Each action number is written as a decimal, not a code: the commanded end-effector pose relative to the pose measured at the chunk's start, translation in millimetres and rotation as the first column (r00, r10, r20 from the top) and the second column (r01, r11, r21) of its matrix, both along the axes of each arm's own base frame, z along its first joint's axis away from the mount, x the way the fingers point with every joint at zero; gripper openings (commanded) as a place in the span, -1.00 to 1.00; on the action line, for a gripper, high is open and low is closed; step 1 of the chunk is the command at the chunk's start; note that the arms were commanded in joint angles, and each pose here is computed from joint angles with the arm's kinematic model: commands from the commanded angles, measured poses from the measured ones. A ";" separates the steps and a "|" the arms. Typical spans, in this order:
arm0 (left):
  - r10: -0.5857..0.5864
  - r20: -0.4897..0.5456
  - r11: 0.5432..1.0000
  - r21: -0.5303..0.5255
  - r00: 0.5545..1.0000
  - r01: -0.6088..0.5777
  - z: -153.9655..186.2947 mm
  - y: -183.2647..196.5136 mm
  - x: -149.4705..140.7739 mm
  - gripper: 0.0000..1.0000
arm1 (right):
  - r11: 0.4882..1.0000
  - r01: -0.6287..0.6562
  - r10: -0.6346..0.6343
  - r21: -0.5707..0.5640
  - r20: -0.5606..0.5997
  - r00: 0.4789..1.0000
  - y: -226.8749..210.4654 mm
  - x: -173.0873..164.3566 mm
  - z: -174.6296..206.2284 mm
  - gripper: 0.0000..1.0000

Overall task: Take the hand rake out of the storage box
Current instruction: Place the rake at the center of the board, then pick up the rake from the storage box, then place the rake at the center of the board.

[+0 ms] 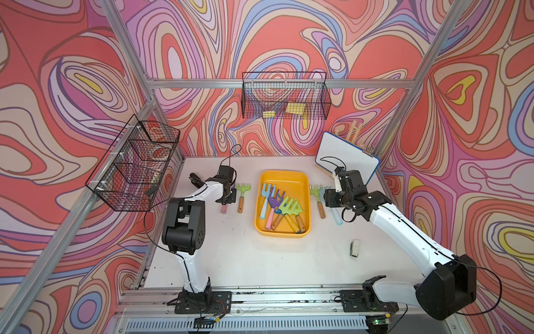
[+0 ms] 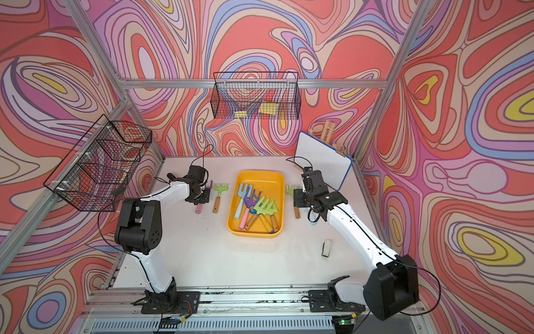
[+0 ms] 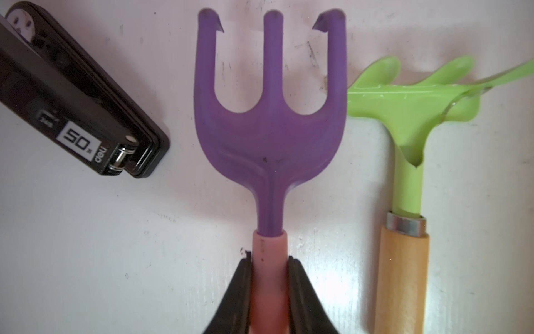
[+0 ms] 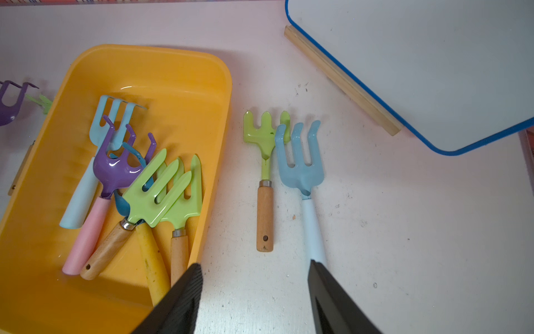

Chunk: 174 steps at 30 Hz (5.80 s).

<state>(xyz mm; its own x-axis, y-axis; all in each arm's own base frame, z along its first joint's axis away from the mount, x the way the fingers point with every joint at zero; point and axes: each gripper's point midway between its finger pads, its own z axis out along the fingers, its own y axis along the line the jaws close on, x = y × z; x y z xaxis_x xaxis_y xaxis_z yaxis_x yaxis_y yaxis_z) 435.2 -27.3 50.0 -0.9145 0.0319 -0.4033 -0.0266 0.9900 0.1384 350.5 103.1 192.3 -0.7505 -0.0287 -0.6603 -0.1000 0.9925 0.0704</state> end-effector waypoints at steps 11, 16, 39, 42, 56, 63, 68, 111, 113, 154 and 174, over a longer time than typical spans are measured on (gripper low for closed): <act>0.005 -0.046 1.000 -0.014 0.999 -0.006 -11.4 -0.9 -0.8 -0.14 | 0.996 -0.064 0.065 0.063 -0.013 0.998 24.0 3.8 -3.6 0.26; 0.008 0.002 1.000 -0.025 1.000 -0.008 9.8 -1.1 -2.7 0.06 | 0.985 -0.160 0.163 0.063 -0.044 0.986 70.8 3.6 -17.3 0.32; -0.258 0.293 0.847 -0.390 0.921 0.361 133.7 -171.1 -66.8 0.04 | 0.980 -0.148 0.121 0.136 0.185 0.975 135.7 24.3 8.2 0.30; -0.236 0.325 0.833 -0.418 0.916 0.363 139.6 -179.9 -70.8 0.02 | 0.982 -0.116 0.077 0.149 0.244 0.967 120.4 16.8 11.1 0.32; -0.336 0.176 0.878 -0.297 0.925 0.375 82.4 -227.4 -77.2 -0.05 | 0.989 0.021 -0.073 0.148 0.360 0.930 43.0 -32.8 42.4 0.32; -0.362 0.106 0.898 -0.228 0.926 0.377 47.3 -238.8 -69.8 -0.05 | 0.987 0.062 -0.117 0.148 0.401 0.908 14.1 -49.5 58.2 0.31; -0.371 0.072 0.915 -0.140 0.926 0.377 37.0 -236.4 -62.3 -0.04 | 0.988 0.078 -0.128 0.136 0.420 0.899 5.2 -53.6 61.5 0.30; -0.379 0.023 0.924 -0.040 0.925 0.380 26.7 -228.4 -50.2 -0.68 | 0.986 0.071 -0.131 0.152 0.433 0.892 -0.4 -56.8 66.3 0.27; -0.381 0.049 0.923 -0.043 0.923 0.383 42.0 -229.3 -48.3 -0.72 | 0.986 0.070 -0.131 0.154 0.435 0.891 -0.5 -57.3 67.3 0.27; 0.075 0.149 0.993 0.081 0.986 -0.088 66.1 5.1 -53.3 -0.77 | 0.960 -0.104 -0.003 0.258 0.381 0.925 44.2 -53.6 59.3 0.24; 0.144 -0.007 0.988 0.056 0.990 -0.143 3.5 43.7 -29.8 -0.77 | 0.969 -0.094 -0.004 0.227 0.397 0.918 33.0 -62.8 62.2 0.24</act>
